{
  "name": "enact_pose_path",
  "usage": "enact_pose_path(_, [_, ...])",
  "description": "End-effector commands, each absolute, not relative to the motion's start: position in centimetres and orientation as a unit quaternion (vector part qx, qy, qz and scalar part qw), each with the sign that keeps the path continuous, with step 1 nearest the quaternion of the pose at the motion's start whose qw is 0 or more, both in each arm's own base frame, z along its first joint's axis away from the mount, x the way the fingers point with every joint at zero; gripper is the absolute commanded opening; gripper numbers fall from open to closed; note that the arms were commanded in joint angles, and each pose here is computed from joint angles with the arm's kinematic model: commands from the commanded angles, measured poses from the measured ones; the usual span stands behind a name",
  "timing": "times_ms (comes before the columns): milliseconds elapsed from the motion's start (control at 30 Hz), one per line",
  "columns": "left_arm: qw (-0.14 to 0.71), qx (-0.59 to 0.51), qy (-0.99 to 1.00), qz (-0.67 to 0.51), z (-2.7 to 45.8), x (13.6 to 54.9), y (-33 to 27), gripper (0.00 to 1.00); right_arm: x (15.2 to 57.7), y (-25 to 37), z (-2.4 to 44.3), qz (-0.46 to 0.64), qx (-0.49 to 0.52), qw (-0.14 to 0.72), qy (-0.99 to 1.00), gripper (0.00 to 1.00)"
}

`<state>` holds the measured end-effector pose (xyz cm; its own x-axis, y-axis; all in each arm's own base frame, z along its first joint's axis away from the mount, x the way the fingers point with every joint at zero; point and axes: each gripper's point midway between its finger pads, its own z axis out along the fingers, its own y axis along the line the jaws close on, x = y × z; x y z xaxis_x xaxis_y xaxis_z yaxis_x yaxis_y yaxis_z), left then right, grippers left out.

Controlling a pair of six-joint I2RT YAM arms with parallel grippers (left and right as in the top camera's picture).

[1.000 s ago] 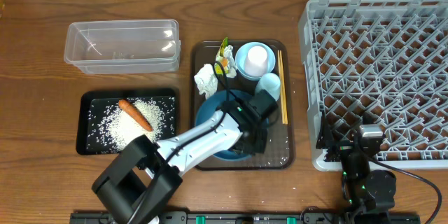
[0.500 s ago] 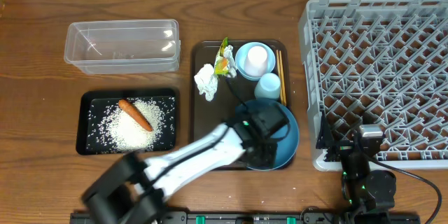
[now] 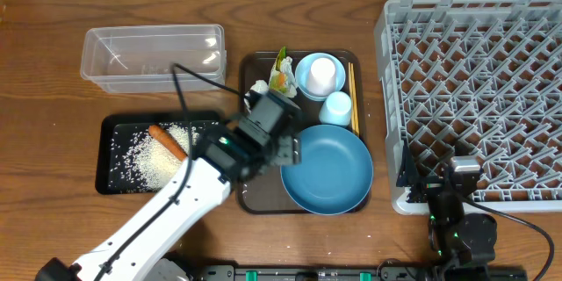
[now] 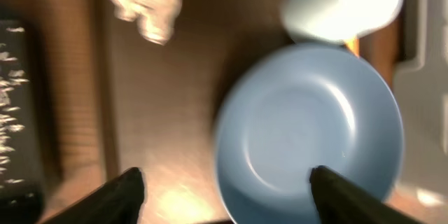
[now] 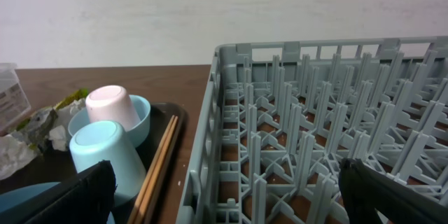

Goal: Sort waste into correct bins and load items into the dishwasher rack
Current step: 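Reach the left gripper to the green snack wrapper and grasp it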

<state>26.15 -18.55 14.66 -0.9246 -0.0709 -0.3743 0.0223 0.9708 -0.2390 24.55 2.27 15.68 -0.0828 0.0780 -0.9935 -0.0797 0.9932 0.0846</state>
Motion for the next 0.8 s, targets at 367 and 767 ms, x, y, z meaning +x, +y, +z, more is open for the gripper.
enact_pose_path(367, [0.117, 0.037, 0.984, -0.131, 17.6, 31.6, -14.5, 0.93, 24.5, 2.9, 15.5, 0.062, -0.015, 0.675, 0.735, 0.99])
enact_pose_path(767, [0.230, 0.036, 0.961, -0.150, 15.7, 40.6, -17.2, 0.94, 24.5, 2.9, 15.5, 0.062, -0.014, 0.675, 0.735, 0.99])
